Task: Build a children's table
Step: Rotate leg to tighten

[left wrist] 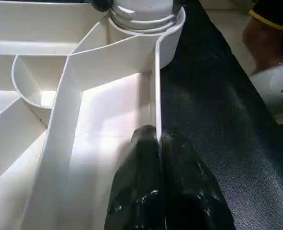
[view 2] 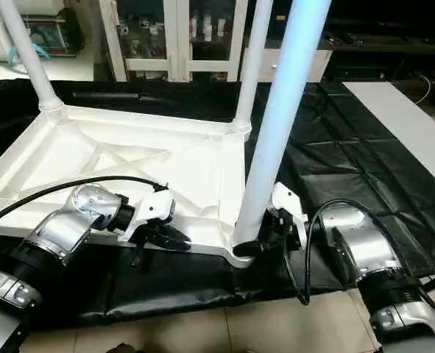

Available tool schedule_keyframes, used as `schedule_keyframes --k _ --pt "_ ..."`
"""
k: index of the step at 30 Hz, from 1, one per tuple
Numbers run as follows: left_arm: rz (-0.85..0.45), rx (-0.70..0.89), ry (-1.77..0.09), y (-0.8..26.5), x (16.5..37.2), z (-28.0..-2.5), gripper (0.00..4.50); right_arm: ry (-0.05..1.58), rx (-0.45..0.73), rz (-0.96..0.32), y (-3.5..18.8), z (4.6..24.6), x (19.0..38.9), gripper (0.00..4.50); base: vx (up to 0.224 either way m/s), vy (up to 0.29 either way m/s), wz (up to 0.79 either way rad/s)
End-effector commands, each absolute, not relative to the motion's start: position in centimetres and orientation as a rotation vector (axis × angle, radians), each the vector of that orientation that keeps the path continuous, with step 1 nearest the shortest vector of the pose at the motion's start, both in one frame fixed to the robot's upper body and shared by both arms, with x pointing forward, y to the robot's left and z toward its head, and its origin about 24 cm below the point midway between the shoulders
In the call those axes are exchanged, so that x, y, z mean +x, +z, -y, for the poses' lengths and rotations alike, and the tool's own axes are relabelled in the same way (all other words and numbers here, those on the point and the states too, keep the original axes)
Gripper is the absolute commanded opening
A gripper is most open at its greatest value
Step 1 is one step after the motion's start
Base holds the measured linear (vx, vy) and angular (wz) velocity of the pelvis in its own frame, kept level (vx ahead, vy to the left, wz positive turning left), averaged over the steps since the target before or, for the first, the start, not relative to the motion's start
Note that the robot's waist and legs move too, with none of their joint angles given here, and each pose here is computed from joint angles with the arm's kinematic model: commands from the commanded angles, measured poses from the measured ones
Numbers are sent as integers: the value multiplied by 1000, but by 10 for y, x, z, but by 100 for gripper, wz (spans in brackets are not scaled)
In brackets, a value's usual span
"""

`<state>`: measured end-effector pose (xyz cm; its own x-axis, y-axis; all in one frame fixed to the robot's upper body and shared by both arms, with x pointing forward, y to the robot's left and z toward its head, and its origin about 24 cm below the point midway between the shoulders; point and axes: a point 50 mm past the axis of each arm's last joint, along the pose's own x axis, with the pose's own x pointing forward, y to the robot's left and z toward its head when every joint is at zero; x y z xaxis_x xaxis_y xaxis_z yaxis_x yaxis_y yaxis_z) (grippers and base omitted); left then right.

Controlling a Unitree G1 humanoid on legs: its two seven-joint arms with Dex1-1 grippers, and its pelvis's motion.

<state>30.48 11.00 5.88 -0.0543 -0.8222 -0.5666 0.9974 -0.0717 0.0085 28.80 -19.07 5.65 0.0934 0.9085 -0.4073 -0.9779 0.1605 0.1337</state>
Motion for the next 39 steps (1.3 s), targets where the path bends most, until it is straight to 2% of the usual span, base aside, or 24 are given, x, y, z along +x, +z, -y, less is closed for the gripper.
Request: schedule_keyframes --k 1,4,6,9,10,12,15,16,17,19,22,24,28,33,35,39 --pt "-425 514 -1608 62 305 -101 0 1450 -202 -478 52 183 288 233 0 0 0" --pt "-430 513 -1601 61 306 -102 0 1430 -169 -462 49 180 289 232 0 0 0" --pt "-432 491 -1562 61 308 -102 0 1343 -92 -443 46 179 292 232 0 0 0" --pt "-436 446 -1445 61 315 -99 0 1125 -15 -418 37 180 302 231 0 0 0" --pt "-438 424 -1341 60 322 -96 0 999 38 -408 31 179 306 230 0 0 0" --pt "-439 368 -1171 60 334 -90 0 865 88 -391 26 173 312 229 0 0 0" --pt "-423 332 -1001 61 346 -80 0 659 89 -364 19 157 323 227 0 0 0" --pt "-415 335 -989 61 347 -79 0 638 83 -363 19 155 324 224 0 0 0" --pt "-376 347 -930 64 352 -73 0 539 52 -356 15 144 328 220 0 0 0" --pt "-291 329 -817 72 361 -66 0 455 16 -353 11 127 331 215 0 0 0" --pt "-213 407 -746 79 367 -54 0 472 14 -302 14 82 333 207 0 0 0" --pt "-196 434 -736 80 368 -50 0 471 17 -291 15 72 333 204 0 0 0" --pt "-181 452 -739 80 368 -48 0 466 22 -274 16 68 333 202 0 0 0" --pt "-173 486 -771 76 368 -51 0 506 48 -219 21 74 334 201 0 0 0" --pt "-177 494 -789 75 367 -52 0 515 74 -189 25 80 333 256 0 0 0" --pt "-159 511 -845 74 365 -52 0 481 60 -146 31 99 330 286 0 0 0"
